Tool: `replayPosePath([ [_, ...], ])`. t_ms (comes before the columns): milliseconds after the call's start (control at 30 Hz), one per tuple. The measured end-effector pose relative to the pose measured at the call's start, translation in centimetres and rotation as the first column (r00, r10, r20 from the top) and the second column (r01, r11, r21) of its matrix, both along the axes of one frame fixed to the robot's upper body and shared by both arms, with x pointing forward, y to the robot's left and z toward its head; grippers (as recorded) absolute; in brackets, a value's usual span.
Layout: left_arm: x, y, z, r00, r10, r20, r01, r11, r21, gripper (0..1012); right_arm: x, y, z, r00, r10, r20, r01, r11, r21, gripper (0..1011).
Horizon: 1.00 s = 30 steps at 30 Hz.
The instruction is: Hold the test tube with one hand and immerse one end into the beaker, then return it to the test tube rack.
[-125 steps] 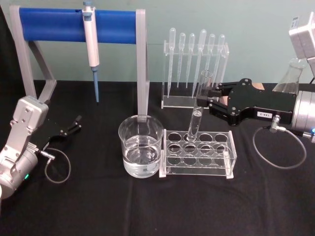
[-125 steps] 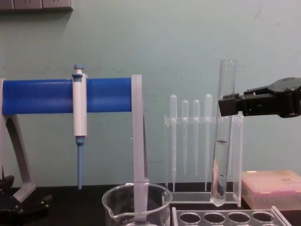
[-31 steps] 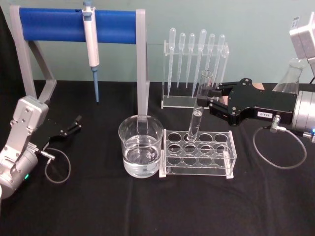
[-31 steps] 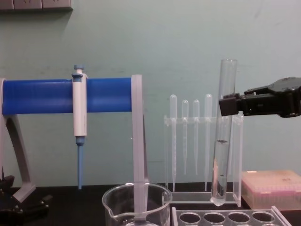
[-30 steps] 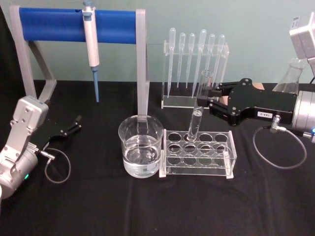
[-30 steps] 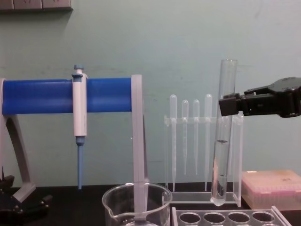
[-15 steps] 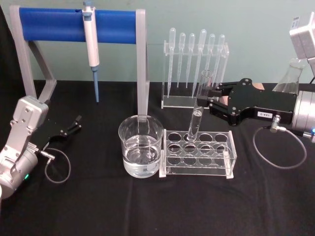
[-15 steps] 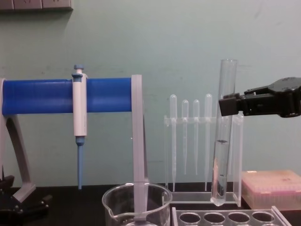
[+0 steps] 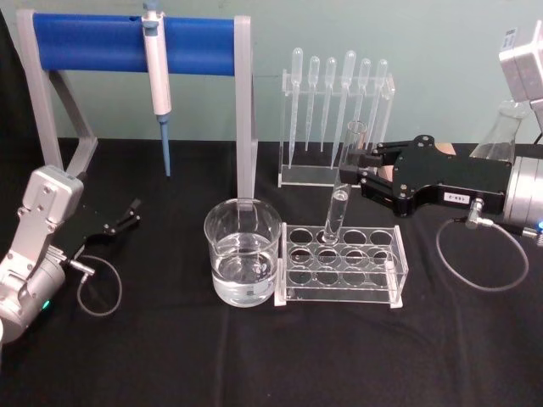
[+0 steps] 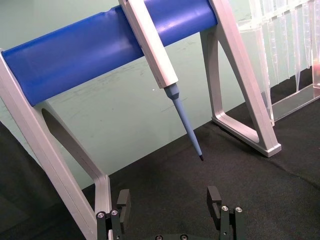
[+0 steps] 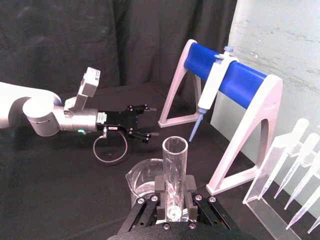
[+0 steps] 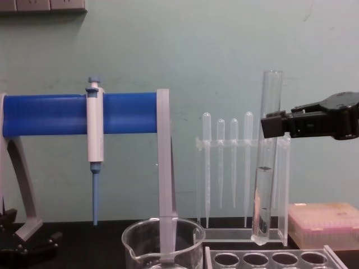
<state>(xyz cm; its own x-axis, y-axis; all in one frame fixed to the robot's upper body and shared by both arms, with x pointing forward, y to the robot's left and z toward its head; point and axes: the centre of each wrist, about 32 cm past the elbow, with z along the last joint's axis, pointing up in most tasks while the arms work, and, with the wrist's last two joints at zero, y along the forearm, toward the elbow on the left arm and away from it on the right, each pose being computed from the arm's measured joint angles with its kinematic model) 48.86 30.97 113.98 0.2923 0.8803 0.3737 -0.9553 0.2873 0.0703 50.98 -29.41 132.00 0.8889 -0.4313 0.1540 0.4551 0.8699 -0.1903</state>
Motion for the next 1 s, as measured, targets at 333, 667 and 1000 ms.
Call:
replayPosePath([
  [333, 0.0, 0.0, 0.0, 1.0, 0.0, 0.0, 0.0, 1.0, 0.0, 1000, 0.0, 0.0, 0.0, 1.0, 0.0, 0.0, 0.0, 1.0, 0.0, 238],
  [667, 0.0, 0.0, 0.0, 1.0, 0.0, 0.0, 0.0, 1.0, 0.0, 1000, 0.0, 0.0, 0.0, 1.0, 0.0, 0.0, 0.0, 1.0, 0.0, 238],
  [1000, 0.0, 0.0, 0.0, 1.0, 0.0, 0.0, 0.0, 1.0, 0.0, 1000, 0.0, 0.0, 0.0, 1.0, 0.0, 0.0, 0.0, 1.0, 0.0, 238],
])
